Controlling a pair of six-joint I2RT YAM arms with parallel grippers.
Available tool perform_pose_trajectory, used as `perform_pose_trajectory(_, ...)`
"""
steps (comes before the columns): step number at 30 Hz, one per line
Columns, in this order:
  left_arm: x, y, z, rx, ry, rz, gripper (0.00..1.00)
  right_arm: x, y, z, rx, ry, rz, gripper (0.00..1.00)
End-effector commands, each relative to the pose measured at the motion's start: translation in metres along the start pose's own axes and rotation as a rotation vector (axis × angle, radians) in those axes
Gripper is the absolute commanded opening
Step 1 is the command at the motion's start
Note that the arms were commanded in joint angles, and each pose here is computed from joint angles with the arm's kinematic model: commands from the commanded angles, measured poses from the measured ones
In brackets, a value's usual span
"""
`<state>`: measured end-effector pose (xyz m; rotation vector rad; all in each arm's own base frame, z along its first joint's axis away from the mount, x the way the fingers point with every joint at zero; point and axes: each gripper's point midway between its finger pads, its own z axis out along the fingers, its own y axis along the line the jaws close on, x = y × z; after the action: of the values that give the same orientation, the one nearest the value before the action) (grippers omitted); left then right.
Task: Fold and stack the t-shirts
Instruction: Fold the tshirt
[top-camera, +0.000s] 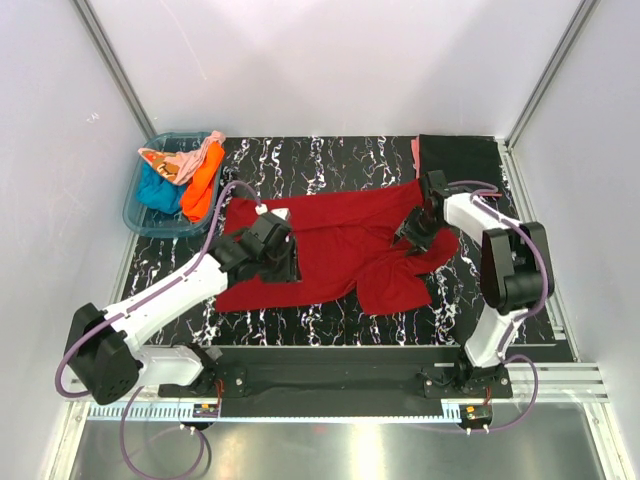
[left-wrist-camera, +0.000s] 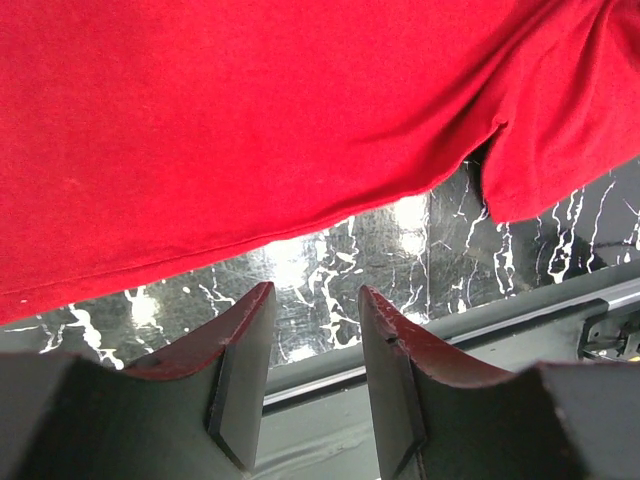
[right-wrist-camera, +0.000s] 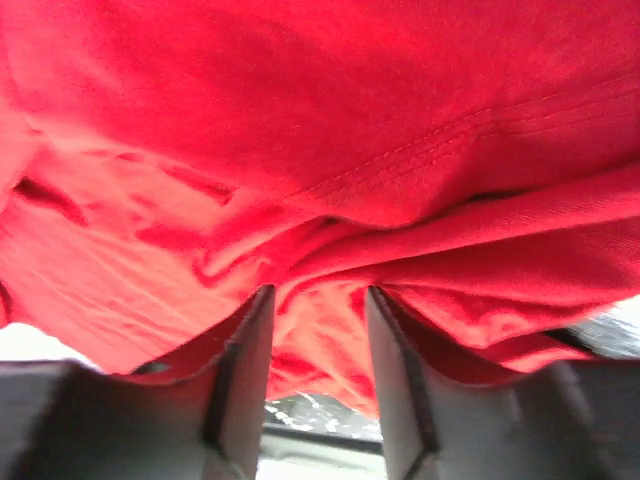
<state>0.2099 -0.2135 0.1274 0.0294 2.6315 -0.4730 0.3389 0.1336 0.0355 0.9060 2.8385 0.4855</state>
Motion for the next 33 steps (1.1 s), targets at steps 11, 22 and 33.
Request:
perform_pose_trajectory(11,-0.028,0.001,-0.005,0.028,-0.055,-0.019,0.45,0.046,-0.117,-0.060,0.153,-0.078,0.019,0.50)
perform_pose_trajectory(22,-0.031,0.024,-0.010,0.094,-0.062,-0.175,0.45,0.063,-0.143,-0.026,0.209,-0.020,0.063,0.57)
perform_pose_trajectory(33,-0.032,0.053,-0.017,0.080,-0.086,-0.259,0.45,0.053,-0.143,-0.012,0.216,-0.030,0.050,0.49)
